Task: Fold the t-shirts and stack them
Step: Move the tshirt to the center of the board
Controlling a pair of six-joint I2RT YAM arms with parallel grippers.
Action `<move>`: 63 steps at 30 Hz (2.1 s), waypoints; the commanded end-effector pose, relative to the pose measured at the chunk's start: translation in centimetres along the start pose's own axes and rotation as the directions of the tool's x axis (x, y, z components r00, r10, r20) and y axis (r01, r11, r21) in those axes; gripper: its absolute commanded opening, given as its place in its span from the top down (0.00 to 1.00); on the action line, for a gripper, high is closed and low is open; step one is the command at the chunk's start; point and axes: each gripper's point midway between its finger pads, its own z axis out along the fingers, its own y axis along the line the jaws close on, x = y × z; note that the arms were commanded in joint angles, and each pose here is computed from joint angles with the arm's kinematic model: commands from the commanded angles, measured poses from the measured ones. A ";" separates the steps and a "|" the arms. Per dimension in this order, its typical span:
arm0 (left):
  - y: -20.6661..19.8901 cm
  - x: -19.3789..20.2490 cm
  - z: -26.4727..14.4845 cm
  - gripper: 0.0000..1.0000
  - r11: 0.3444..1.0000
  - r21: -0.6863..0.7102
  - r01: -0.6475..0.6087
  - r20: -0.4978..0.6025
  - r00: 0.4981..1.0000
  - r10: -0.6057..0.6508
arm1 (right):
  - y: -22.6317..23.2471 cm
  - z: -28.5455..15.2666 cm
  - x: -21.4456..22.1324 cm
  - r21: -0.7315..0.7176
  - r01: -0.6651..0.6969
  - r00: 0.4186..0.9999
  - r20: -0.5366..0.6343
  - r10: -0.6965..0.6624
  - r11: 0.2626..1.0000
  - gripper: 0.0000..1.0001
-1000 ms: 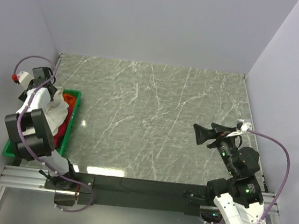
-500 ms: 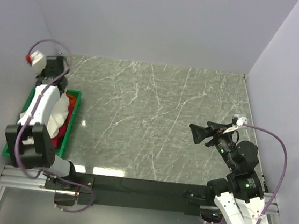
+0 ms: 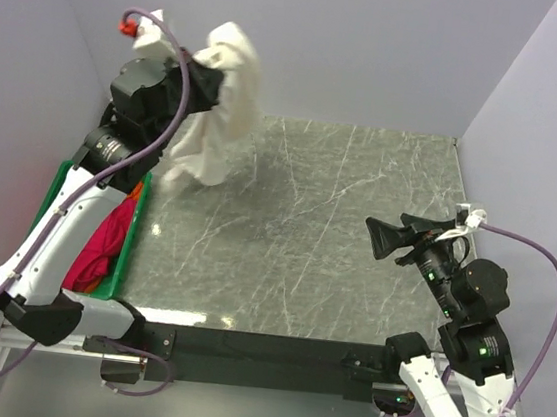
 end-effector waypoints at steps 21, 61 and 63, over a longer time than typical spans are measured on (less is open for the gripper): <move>6.0 20.3 3.2 0.82 0.982 -0.156 -0.104 -0.335 0.941 0.047 | -2.3 0.8 3.9 0.108 -0.003 0.982 -0.189 0.024 0.994 0.00; 23.5 21.6 -8.6 0.16 0.900 -0.393 -0.186 -0.384 0.923 0.023 | 7.7 7.3 30.6 -0.570 0.774 -0.009 -0.448 -0.894 0.277 0.21; 23.8 21.5 -8.6 0.16 0.895 -0.403 -0.190 -0.382 0.924 0.024 | 8.1 7.9 31.0 -0.565 0.783 -0.010 -0.431 -0.902 0.262 0.21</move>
